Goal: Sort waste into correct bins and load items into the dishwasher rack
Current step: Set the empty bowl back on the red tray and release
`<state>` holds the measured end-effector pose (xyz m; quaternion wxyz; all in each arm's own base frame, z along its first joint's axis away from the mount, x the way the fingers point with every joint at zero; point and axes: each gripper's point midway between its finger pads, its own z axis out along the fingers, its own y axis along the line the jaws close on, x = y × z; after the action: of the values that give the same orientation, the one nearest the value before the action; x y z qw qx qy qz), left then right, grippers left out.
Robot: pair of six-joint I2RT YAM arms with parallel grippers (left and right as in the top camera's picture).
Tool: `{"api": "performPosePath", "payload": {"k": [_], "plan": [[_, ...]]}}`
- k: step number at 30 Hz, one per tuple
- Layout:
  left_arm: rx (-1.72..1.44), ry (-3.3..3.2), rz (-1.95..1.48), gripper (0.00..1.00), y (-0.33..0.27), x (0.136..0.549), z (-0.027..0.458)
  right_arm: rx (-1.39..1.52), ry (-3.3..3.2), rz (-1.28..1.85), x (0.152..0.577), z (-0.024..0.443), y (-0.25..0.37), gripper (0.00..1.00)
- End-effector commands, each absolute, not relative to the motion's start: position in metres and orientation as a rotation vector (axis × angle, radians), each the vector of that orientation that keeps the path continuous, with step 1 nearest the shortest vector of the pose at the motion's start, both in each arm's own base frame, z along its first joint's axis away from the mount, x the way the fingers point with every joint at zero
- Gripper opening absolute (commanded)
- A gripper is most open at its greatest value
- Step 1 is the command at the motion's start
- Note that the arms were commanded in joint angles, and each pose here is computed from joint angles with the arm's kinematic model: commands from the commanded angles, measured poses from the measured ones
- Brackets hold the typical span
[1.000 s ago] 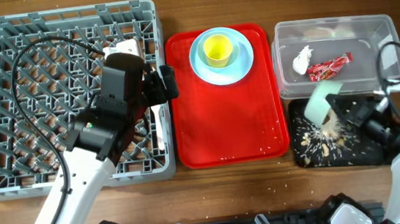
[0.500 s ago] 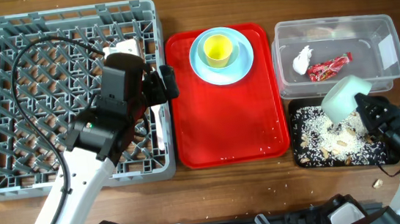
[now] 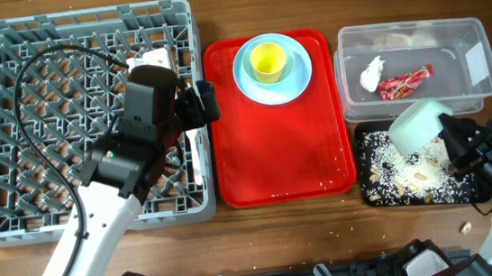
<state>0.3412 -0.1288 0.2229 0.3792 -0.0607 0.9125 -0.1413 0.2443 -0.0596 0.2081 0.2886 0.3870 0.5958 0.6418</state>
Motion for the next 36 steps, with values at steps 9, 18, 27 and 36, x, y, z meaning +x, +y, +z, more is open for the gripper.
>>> {"api": "performPosePath", "payload": {"k": [9, 18, 27, 36], "plan": [[-0.155, 2.309, -0.366, 1.0, -0.127, 0.343, 0.231, 0.878, 1.611, 1.685, 0.245, 0.227, -0.06, 0.04], [-0.155, 2.309, -0.366, 1.0, -0.127, 0.343, 0.231, 0.137, 1.761, 1.488, 0.252, 0.321, 0.03, 0.04], [-0.155, 2.309, -0.366, 1.0, -0.127, 0.343, 0.231, 0.04, 2.01, 1.759, 0.277, 0.245, 0.176, 0.04], [-0.155, 2.309, -0.366, 1.0, -0.127, 0.343, 0.231, 0.272, 2.415, 0.734, 0.273, 0.094, 0.201, 0.04]]}}
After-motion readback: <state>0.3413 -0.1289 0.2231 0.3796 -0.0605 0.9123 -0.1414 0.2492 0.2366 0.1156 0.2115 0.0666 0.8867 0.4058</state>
